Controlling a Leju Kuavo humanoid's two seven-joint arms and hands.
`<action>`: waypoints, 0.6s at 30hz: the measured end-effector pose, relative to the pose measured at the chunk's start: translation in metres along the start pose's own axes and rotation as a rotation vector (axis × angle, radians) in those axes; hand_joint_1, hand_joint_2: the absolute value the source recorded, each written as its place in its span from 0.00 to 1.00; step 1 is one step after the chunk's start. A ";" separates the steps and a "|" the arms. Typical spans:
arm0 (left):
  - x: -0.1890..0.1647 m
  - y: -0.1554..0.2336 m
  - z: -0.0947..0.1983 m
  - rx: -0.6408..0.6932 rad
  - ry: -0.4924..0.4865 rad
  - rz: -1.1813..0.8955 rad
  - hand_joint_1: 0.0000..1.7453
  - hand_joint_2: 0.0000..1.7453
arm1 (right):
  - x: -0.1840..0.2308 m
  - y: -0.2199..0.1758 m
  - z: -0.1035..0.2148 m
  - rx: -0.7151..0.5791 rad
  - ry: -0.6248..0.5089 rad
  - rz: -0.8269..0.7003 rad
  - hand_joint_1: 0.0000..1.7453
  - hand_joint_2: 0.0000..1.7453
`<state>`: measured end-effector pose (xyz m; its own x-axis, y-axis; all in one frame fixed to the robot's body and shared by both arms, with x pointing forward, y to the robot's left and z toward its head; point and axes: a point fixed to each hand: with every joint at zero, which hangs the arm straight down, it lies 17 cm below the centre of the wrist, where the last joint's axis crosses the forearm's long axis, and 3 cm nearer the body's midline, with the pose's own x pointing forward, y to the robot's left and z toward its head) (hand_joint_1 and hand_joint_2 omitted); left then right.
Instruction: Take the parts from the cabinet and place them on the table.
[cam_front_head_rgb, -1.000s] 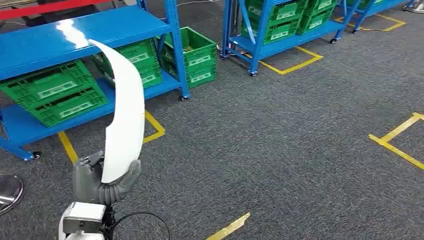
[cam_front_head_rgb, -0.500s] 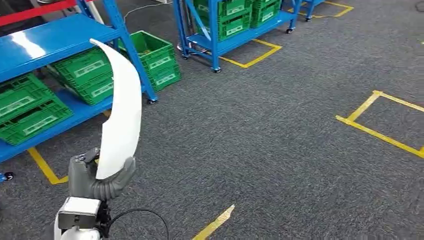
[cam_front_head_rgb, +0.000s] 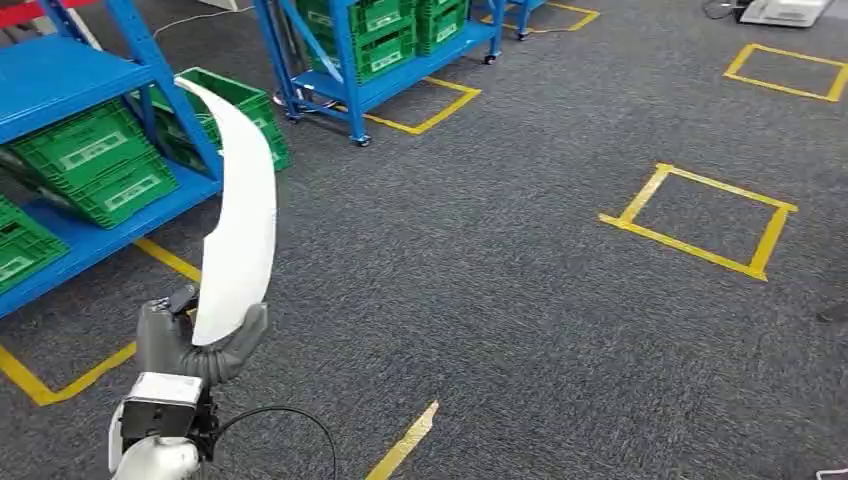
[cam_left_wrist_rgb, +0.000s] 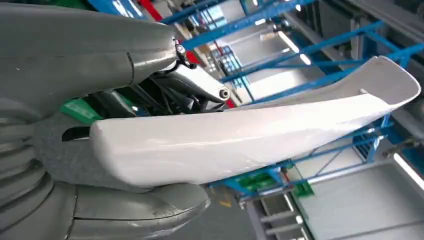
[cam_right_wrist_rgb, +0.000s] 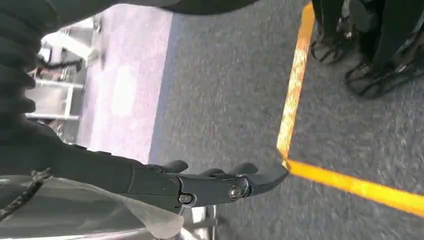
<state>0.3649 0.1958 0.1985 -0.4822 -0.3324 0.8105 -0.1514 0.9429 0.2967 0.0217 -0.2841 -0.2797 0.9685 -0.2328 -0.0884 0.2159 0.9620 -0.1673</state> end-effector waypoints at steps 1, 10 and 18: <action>-0.001 0.000 0.000 0.000 0.001 -0.002 1.00 1.00 | 0.001 0.000 0.000 0.000 -0.001 0.000 0.00 1.00; -0.008 0.006 -0.006 -0.002 0.012 -0.018 1.00 1.00 | 0.002 -0.003 0.000 -0.001 -0.002 0.003 0.00 1.00; -0.016 0.011 -0.006 -0.002 0.036 -0.015 1.00 1.00 | 0.003 -0.005 0.000 -0.008 -0.005 0.001 0.00 1.00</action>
<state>0.3762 0.2116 0.1914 -0.4487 -0.3466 0.8237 -0.1565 0.9379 0.3095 0.0239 -0.2898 -0.2793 0.9693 -0.2314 -0.0836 0.2143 0.9609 -0.1752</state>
